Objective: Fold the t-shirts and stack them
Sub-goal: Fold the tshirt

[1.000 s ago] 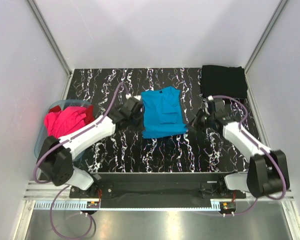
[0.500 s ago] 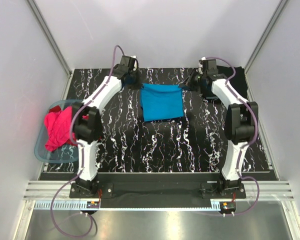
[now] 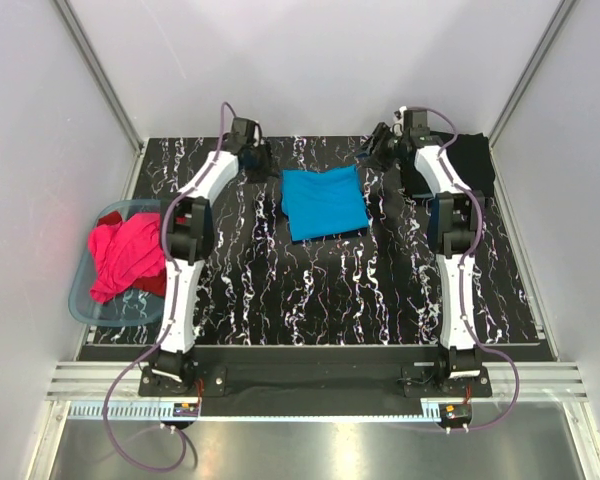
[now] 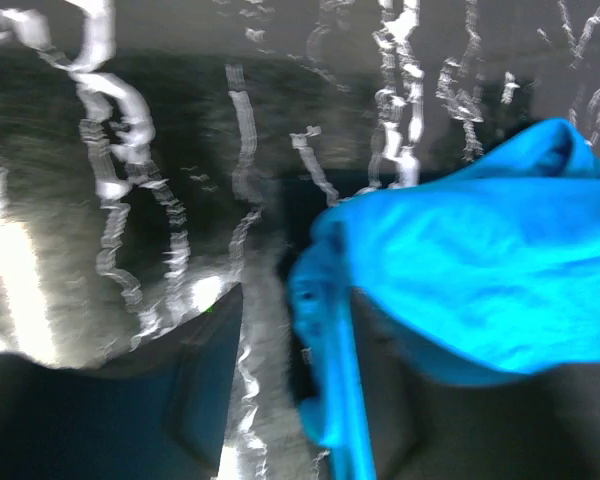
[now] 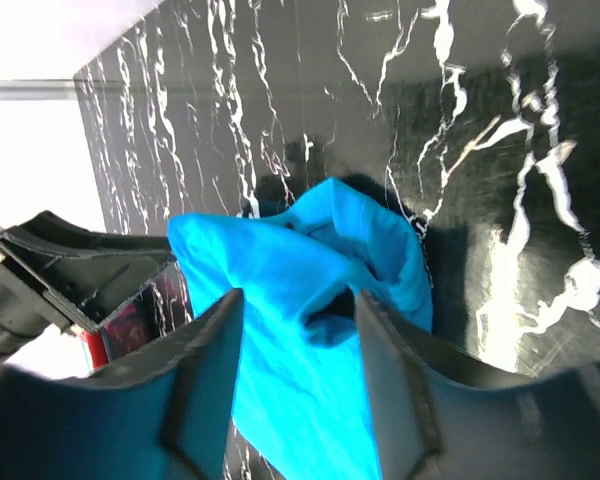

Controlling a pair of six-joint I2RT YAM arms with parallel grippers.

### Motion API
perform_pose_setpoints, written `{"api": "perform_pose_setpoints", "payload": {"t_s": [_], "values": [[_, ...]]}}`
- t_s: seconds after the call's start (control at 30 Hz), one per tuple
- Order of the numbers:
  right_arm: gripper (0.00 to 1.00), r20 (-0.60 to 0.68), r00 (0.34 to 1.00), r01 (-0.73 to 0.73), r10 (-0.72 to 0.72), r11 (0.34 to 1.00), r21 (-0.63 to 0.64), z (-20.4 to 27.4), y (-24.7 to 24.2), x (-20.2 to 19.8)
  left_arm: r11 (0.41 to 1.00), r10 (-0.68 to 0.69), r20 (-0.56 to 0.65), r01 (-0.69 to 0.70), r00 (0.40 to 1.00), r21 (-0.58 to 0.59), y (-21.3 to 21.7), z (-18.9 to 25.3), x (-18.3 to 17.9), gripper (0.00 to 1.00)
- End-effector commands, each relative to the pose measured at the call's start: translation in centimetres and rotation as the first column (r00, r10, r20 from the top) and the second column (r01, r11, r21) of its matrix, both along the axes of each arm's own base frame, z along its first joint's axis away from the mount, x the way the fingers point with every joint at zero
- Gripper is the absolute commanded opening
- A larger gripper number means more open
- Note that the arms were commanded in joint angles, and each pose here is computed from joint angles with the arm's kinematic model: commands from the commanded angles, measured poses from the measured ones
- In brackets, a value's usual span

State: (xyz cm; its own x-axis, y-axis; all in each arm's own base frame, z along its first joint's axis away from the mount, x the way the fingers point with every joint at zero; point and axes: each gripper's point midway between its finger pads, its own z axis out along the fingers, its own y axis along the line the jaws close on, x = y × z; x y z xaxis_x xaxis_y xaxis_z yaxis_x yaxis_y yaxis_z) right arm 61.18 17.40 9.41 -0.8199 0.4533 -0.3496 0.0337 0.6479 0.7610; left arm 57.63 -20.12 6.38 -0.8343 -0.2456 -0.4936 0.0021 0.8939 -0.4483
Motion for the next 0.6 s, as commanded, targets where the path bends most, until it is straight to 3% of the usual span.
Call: {"api": "perform_pose_setpoints", "payload": {"t_s": [0.0,0.07,0.1,0.27,0.57], "values": [[0.6,0.121,0.992,-0.028,0.03,0.999,-0.021,6.1,-1.4,0.2,0.999,0.011,0.14,-0.016,0.99,0.029,2.0,6.3,0.1,0.54],[0.63,0.097,0.994,-0.042,0.048,0.997,-0.065,4.8,-1.9,-1.1,0.999,0.006,0.118,-0.011,0.993,0.045,2.5,5.7,-2.0,0.55],[0.63,0.119,0.992,-0.042,0.051,0.996,-0.076,6.2,-2.1,-1.7,0.999,-0.001,0.106,-0.002,0.994,0.033,2.4,5.4,-2.8,0.54],[0.63,0.074,0.988,-0.124,0.132,0.987,-0.106,4.7,-2.1,-5.9,0.997,-0.047,0.022,0.048,0.999,-0.059,0.8,2.4,-6.1,0.51],[0.63,0.015,0.968,-0.248,0.25,0.966,-0.073,0.3,-1.4,-10.7,0.986,-0.107,0.027,0.11,0.994,-0.125,-1.2,0.0,-5.4,0.5]]}}
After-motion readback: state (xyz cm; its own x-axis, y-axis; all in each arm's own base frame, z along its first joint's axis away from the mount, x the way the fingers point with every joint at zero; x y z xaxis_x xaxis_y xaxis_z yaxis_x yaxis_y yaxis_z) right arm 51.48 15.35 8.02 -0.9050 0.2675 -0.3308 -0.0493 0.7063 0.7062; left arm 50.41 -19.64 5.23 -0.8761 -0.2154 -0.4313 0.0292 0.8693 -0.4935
